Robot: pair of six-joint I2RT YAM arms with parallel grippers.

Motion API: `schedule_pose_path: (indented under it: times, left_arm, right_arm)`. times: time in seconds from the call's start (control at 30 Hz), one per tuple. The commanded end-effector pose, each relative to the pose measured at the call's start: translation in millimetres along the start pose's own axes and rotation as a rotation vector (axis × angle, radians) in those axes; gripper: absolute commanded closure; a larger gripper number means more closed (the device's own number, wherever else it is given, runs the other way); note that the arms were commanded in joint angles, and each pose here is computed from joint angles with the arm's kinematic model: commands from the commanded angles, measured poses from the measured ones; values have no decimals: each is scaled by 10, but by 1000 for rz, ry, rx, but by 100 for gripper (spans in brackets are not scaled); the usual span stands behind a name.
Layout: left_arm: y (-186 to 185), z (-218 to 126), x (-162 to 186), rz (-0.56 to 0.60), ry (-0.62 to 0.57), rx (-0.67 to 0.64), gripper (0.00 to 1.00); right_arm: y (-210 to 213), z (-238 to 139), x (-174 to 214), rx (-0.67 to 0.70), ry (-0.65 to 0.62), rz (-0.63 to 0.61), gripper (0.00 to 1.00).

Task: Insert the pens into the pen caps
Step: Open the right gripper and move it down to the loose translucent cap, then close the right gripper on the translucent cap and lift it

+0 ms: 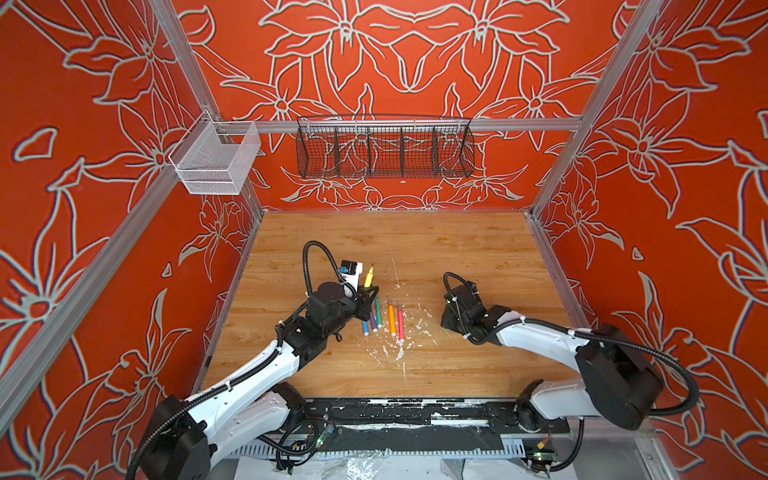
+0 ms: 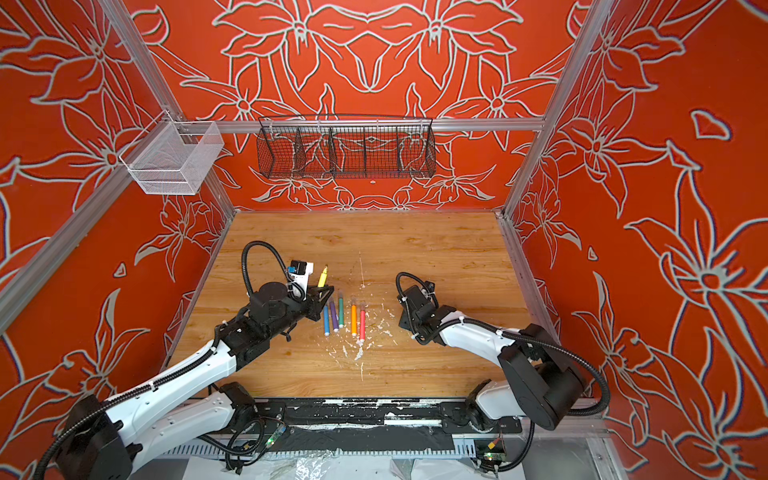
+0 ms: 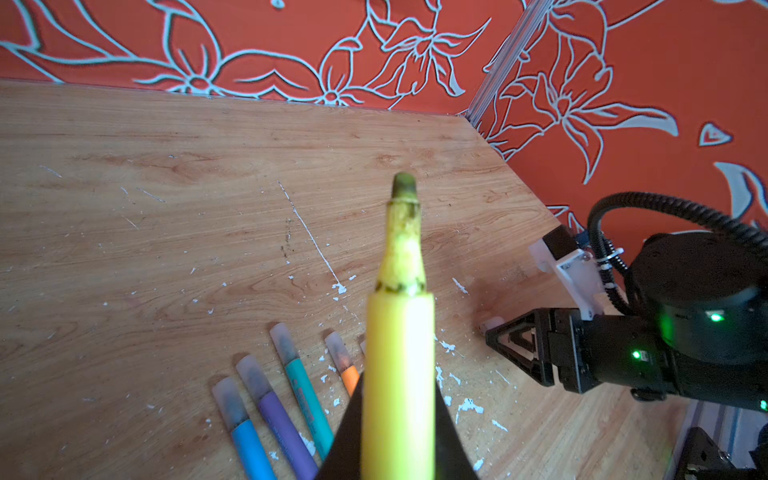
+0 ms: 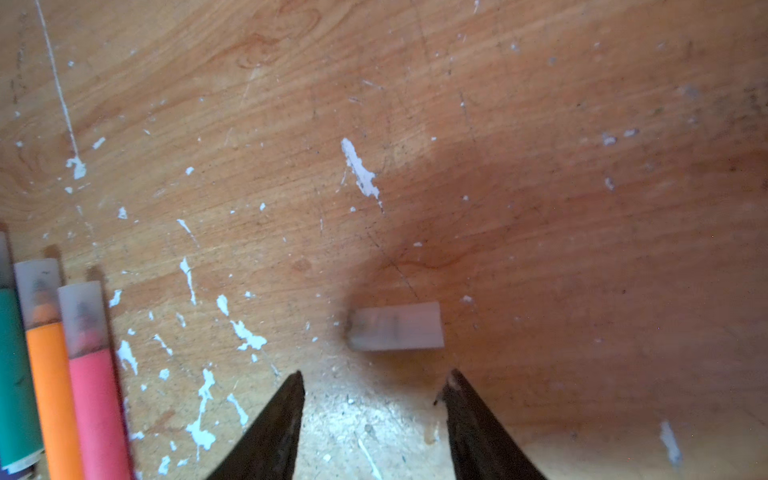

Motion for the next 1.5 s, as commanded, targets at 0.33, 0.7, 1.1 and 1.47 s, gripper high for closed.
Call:
schedule_pose_path:
  times: [0.33, 0.7, 1.1, 1.47]
  left_arm:
    - [-3, -48, -25, 4, -29, 7, 100]
    - [-6, -47, -28, 5, -28, 8, 100]
    - [-3, -35, -22, 7, -24, 8, 100]
    - [-12, -37, -25, 11, -22, 16, 100]
  right_arm:
    - [203, 279, -300, 126, 12, -44, 48]
    - [193, 401, -271, 205, 74, -103, 65]
    - [151, 322, -190, 184, 112, -146, 66]
    - [113, 257, -149, 199, 112, -177, 84]
Point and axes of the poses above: each gripper's point midway between its finger pads, its own z axis out along the fingers, its own y axis along the line the jaws close on, x = y × z, the point moved 10 cm from there along -z, back along the fingers, and after that the axes turned 11 degrees about -z, right-handed, at the moved point
